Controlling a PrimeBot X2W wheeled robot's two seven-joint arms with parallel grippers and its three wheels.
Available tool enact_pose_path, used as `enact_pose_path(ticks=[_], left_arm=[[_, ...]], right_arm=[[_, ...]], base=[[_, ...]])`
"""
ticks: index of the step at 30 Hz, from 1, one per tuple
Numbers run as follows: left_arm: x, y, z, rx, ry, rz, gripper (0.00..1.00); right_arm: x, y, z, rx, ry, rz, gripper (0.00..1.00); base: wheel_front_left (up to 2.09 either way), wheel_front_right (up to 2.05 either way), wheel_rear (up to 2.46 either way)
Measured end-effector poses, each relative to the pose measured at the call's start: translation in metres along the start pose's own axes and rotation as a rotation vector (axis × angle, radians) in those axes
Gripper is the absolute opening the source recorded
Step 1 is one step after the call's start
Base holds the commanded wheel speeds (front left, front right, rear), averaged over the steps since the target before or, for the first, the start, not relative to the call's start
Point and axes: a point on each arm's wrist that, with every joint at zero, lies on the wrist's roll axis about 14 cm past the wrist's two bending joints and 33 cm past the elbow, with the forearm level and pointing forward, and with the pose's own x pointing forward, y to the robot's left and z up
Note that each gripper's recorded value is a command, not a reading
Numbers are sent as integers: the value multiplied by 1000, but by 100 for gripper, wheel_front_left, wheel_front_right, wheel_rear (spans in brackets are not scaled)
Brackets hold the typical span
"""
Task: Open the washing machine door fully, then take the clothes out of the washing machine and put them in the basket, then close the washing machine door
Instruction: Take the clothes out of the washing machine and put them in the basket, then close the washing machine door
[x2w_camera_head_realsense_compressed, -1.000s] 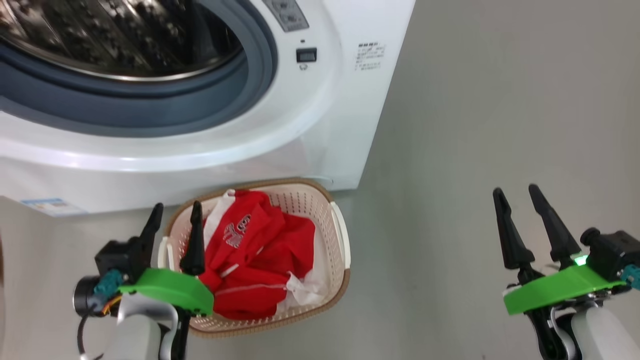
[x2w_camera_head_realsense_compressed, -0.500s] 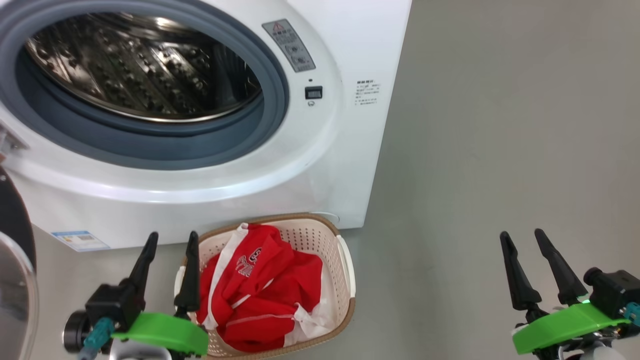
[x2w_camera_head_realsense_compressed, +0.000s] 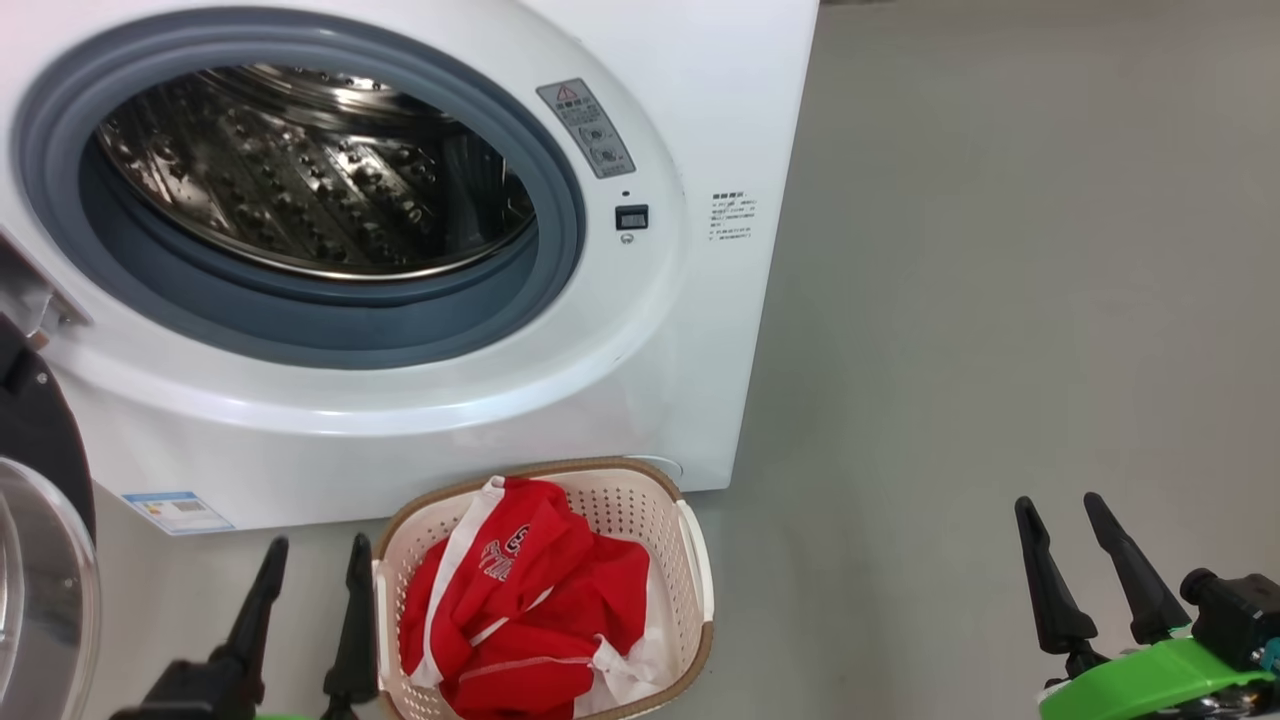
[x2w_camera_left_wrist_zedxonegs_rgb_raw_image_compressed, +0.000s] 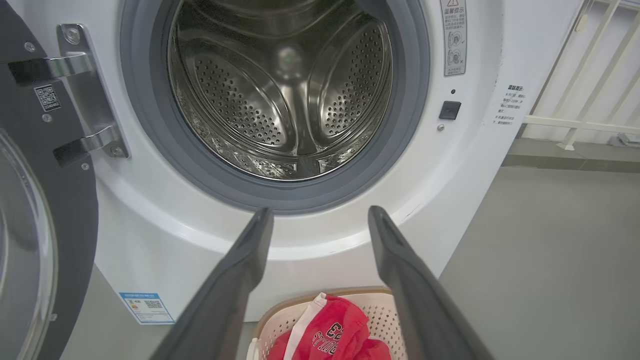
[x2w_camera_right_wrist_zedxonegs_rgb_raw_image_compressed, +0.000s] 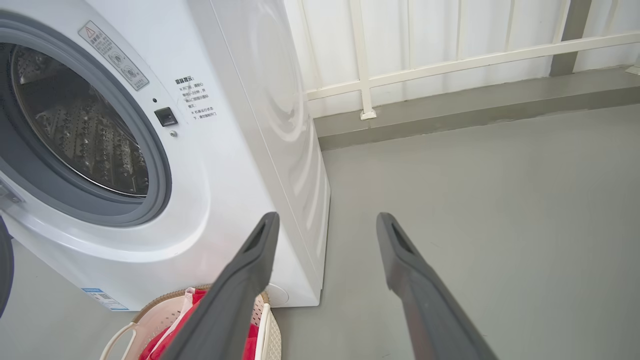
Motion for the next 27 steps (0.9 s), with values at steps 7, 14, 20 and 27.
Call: enact_pose_path(ticks=[7, 14, 20, 27], left_arm=[[-9, 3, 0, 4, 0, 14, 100], [-8, 1, 0, 7, 1, 11, 100], [-7, 1, -2, 6, 5, 10, 100], [-7, 1, -2, 6, 7, 10, 100]], right_arm=[[-10, -8, -4, -1, 11, -24, 100], [-10, -9, -4, 1, 12, -30, 100], [-10, -10, -5, 1, 15, -34, 100], [-9, -10, -6, 1, 17, -33, 100]], base=[[0, 0, 0], [0, 0, 0], [0, 0, 0], [0, 0, 0]])
